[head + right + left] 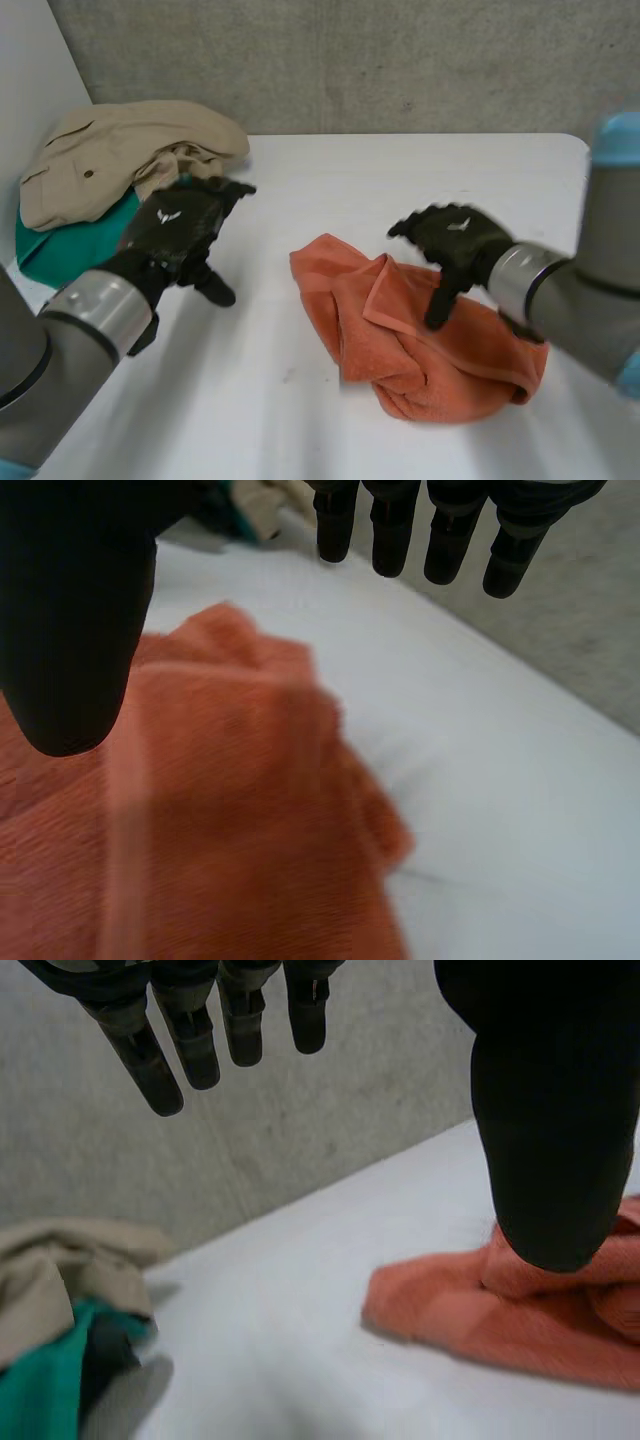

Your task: Fold the laundry.

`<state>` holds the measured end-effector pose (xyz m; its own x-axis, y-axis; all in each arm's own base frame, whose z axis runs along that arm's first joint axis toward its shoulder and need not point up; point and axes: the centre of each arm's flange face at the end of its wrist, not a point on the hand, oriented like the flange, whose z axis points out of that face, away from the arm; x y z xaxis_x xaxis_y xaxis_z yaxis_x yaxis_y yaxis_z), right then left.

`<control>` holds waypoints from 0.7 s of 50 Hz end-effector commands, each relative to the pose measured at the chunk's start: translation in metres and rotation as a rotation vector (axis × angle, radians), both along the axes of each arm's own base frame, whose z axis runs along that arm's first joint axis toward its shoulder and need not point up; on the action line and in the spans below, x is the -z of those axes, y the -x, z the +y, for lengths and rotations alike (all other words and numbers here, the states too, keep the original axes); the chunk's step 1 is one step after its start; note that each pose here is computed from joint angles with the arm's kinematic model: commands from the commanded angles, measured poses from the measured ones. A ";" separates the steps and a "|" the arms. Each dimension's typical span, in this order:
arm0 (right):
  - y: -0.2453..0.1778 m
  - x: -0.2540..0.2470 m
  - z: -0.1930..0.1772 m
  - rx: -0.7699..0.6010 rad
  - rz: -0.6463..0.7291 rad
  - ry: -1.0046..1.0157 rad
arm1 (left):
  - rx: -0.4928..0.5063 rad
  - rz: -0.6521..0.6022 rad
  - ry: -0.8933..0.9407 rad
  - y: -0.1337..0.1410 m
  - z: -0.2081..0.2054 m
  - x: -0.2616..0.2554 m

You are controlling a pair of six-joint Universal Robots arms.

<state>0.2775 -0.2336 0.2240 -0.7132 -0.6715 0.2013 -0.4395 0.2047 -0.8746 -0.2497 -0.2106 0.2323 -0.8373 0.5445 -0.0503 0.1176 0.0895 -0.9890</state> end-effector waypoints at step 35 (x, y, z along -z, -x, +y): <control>-0.005 -0.193 0.106 -0.356 -0.625 0.507 | 0.163 -0.048 -0.196 0.080 -0.042 0.098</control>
